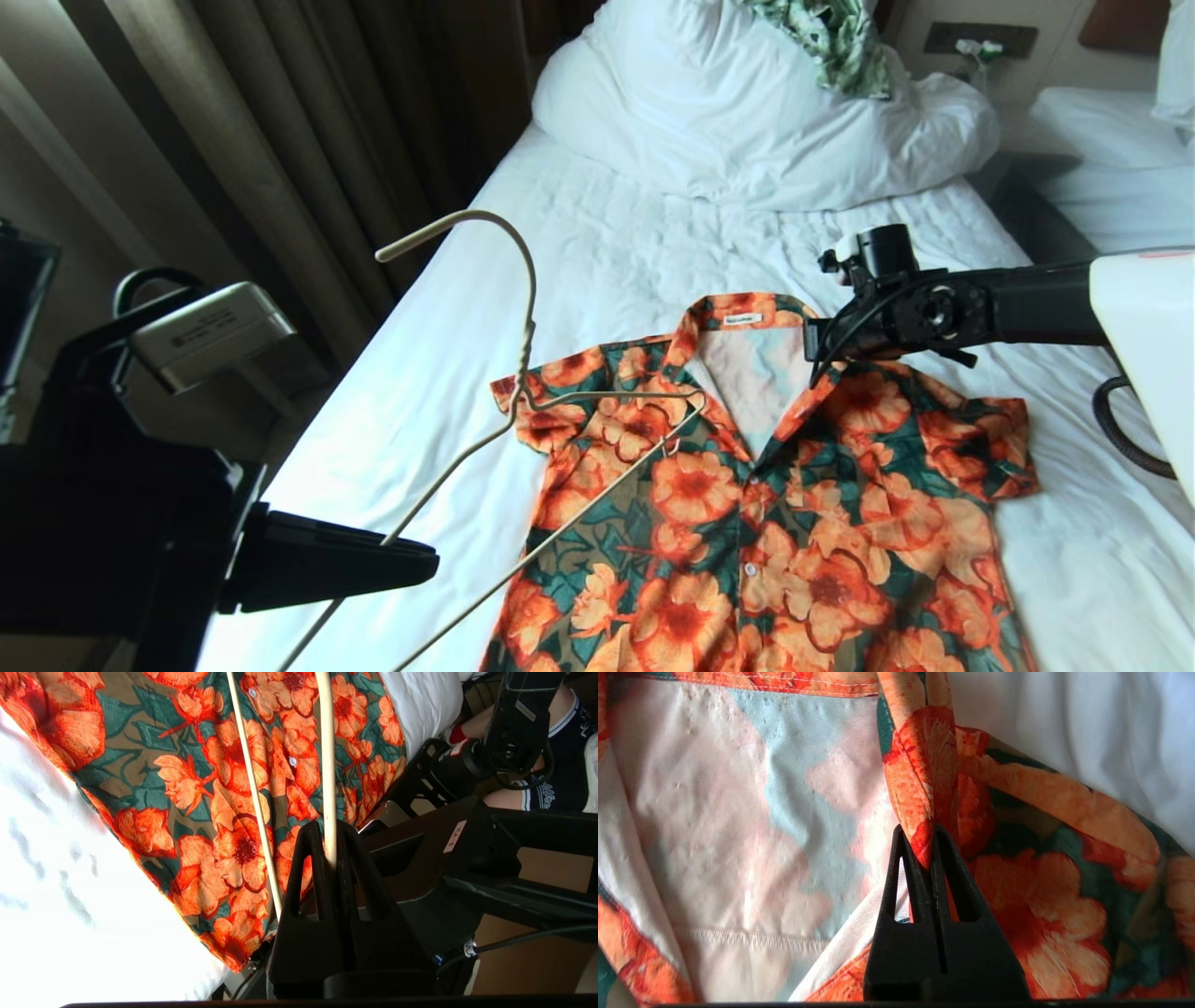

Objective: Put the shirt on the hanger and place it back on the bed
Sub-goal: Lift the shirt and hanger

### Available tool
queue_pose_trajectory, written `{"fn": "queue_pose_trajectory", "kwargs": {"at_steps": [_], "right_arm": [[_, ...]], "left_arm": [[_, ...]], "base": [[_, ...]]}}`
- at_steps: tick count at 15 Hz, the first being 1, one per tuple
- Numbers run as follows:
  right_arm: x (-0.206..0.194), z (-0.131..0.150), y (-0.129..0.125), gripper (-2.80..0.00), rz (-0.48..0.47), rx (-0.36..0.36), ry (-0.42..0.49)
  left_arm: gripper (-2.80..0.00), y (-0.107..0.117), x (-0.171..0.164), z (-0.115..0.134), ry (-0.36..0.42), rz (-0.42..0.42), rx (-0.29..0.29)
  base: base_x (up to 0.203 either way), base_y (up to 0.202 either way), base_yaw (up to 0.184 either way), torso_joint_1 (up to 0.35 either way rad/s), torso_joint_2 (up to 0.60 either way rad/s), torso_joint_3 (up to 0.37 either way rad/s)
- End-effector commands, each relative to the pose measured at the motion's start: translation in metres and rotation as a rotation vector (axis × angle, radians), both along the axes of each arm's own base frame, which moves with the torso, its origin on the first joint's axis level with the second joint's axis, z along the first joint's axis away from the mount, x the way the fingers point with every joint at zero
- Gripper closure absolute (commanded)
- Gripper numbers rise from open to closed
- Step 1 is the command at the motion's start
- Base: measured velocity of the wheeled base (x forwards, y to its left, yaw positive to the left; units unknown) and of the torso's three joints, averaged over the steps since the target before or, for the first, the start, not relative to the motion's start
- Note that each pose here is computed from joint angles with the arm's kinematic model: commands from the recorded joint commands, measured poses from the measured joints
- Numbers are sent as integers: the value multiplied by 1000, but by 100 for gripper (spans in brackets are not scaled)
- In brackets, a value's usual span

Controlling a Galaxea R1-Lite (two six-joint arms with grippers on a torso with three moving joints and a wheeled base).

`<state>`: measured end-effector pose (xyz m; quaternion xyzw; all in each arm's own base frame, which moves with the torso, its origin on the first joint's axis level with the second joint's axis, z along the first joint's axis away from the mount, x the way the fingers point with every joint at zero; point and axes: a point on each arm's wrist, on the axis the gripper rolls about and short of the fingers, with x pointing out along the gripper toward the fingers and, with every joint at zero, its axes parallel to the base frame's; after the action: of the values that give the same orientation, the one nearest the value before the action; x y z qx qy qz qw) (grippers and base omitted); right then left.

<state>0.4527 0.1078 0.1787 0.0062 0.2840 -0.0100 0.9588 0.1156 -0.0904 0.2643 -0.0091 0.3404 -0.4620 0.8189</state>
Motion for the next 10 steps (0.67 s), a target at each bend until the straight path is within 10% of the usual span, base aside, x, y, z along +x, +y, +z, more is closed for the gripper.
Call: {"fn": "queue_pose_trajectory", "kwargs": {"at_steps": [1, 10], "right_arm": [[-25, 29, -5, 0, 3, 10, -31], [-136, 92, -1, 0, 164, 73, -143]], "left_arm": [[0, -1, 2, 0, 3, 1, -1], [0, -43, 44, -15, -16, -17, -16]], "base": [[0, 0, 0, 0, 0, 0], [0, 0, 0, 0, 0, 0]]}}
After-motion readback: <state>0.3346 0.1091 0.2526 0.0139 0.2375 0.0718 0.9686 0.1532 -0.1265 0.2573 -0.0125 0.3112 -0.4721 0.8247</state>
